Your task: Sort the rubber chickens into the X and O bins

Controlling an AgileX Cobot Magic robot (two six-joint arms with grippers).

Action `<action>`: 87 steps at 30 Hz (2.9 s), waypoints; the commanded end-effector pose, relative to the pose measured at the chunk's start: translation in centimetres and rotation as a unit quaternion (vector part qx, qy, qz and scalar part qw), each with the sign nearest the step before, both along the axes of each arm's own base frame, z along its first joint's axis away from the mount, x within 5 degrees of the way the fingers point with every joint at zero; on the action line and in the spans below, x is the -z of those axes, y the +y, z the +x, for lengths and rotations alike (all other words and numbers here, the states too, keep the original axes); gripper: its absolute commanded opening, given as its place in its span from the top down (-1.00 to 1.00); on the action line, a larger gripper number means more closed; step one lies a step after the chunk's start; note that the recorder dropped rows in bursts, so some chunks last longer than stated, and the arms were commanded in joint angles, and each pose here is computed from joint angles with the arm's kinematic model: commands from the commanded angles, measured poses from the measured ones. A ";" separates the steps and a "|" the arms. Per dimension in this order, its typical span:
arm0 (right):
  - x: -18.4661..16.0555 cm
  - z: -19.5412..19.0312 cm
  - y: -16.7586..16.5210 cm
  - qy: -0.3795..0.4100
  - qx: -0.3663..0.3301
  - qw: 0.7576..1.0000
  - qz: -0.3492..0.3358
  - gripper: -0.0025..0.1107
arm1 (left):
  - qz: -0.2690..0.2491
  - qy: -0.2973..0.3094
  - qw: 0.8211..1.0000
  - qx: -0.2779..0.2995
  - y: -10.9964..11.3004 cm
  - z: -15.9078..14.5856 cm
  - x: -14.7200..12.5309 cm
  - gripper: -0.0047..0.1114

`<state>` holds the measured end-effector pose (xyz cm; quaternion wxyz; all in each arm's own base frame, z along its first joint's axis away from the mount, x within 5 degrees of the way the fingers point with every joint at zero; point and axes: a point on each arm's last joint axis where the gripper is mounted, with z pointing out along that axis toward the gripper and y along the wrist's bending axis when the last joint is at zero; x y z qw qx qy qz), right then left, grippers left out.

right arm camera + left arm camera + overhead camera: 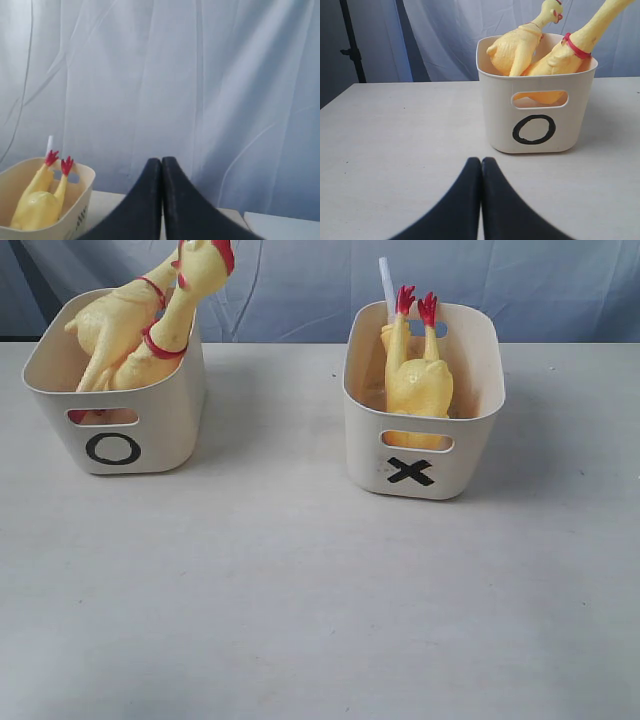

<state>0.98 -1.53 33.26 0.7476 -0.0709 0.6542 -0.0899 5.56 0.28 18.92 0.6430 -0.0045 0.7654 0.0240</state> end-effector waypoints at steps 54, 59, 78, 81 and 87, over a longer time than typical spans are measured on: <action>14.7 4.4 1.1 0.169 0.029 0.978 0.121 0.96 | -0.002 -0.011 1.000 0.002 0.0 0.0 -0.2 0.92; 14.7 4.4 1.1 0.169 0.029 0.978 0.121 0.96 | -0.002 -0.011 1.000 0.002 0.0 0.0 -0.2 0.92; 14.7 4.4 1.1 0.169 0.029 0.978 0.121 0.96 | -0.002 -0.011 1.000 0.002 0.0 0.0 -0.2 0.92; 14.7 4.4 1.1 0.169 0.029 0.978 0.121 0.96 | -0.002 -0.011 1.000 0.002 0.0 0.0 -0.2 0.92; 14.7 4.4 1.1 0.169 0.029 0.978 0.121 0.96 | -0.002 -0.011 1.000 0.002 0.0 0.0 -0.2 0.92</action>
